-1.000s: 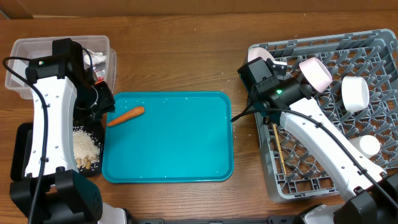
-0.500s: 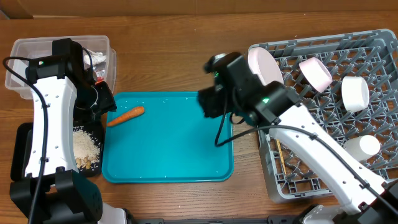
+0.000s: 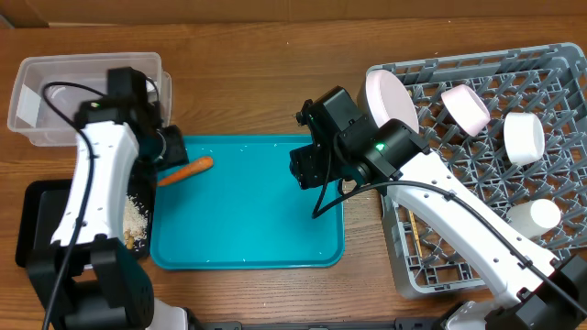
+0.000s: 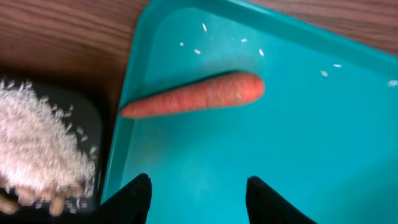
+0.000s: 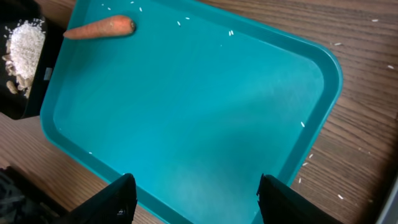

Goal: Sort waste into correct bins and load items into the dishwasher
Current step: 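Move the left gripper to the orange carrot and grasp it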

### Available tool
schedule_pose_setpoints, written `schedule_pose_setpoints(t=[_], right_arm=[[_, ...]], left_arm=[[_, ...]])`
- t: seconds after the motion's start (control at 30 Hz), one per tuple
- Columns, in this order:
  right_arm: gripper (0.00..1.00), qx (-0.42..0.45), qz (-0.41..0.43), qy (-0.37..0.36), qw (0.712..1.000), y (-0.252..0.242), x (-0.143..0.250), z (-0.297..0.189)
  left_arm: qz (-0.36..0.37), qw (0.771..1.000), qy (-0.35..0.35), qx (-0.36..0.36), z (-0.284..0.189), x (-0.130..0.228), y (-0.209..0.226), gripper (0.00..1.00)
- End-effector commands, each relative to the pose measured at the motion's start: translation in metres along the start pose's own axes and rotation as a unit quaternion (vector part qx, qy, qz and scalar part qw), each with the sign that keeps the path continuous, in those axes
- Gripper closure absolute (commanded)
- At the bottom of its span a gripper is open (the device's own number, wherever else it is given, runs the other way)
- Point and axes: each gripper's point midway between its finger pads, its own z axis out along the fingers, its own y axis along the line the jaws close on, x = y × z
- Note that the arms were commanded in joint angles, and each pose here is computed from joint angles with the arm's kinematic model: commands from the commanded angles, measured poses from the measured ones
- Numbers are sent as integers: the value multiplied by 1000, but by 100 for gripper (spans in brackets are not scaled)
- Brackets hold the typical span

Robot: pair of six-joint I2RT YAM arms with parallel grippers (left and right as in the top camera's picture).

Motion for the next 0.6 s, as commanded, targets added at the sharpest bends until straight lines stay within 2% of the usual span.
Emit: schedule_pose_setpoints(t=[0.0, 0.1, 0.3, 0.47, 0.57], right_arm=[[34, 6, 2, -9, 1000, -1, -5, -3], [34, 6, 2, -9, 1000, -1, -5, -3], [34, 14, 2, -10, 1000, -4, -6, -3], [34, 14, 3, -9, 1000, -4, -5, -3], [34, 15, 3, -7, 1000, -5, -4, -3]], left_arm=[[93, 994, -8, -51, 19, 4, 8, 46], [109, 991, -33, -75, 29, -4, 10, 42], [139, 986, -54, -70, 45, -11, 6, 41], [152, 985, -46, -72, 63, -11, 7, 40], [153, 985, -16, -74, 84, -4, 10, 40]])
